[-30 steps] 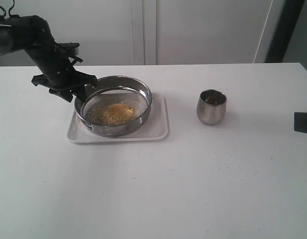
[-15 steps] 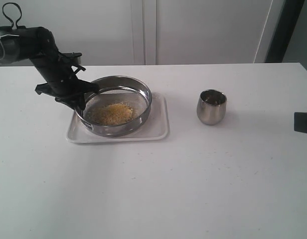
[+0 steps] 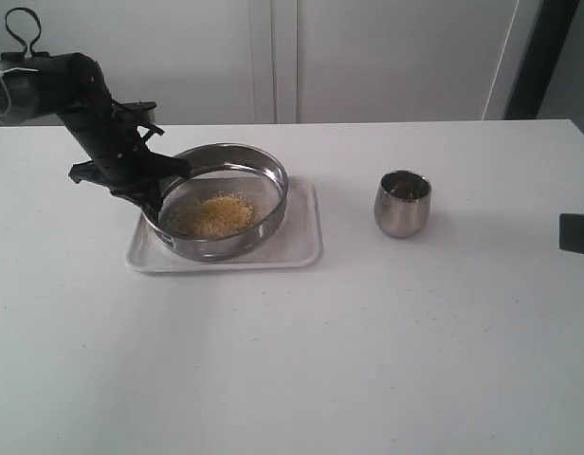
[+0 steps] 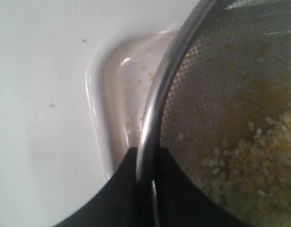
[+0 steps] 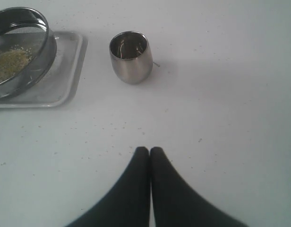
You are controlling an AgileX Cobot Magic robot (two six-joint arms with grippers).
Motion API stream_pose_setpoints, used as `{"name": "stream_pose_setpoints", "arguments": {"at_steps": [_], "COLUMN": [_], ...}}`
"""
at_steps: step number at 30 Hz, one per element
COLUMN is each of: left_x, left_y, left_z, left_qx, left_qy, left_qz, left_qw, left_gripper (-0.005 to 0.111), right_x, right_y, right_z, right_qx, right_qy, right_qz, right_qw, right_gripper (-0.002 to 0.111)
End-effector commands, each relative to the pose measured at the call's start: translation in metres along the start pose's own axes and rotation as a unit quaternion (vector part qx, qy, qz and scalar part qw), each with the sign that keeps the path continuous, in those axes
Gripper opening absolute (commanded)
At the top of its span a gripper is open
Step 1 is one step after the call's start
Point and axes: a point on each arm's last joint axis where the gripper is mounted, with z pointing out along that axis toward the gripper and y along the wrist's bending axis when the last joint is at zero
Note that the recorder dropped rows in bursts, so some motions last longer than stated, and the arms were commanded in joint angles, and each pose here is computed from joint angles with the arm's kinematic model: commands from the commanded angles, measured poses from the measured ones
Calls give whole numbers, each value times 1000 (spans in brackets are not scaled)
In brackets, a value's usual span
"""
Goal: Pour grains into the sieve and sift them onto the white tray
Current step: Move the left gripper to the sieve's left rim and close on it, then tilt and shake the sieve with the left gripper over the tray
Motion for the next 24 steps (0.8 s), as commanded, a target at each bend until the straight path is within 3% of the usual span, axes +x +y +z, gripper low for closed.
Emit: {"name": "stream_pose_setpoints", "arguments": {"at_steps": [1, 12, 24], "left_x": [6, -6, -9], "left_y": [-2, -7, -10], "left_z": [8, -15, -35], "left_qx": [5, 9, 10], "left_qy": [30, -3, 1], "left_qz": [-3, -24, -18], "left_qw": [1000, 1000, 1000], "left_gripper": [0, 0, 0], "right_x": [1, 1, 1], "right_y": [-1, -1, -1], "right_z": [-1, -1, -1], "right_qx": [4, 4, 4], "right_qy": [-3, -3, -3], "right_qz": [-5, -5, -5], "right_qw": [1000, 1000, 1000], "right_gripper": [0, 0, 0]}}
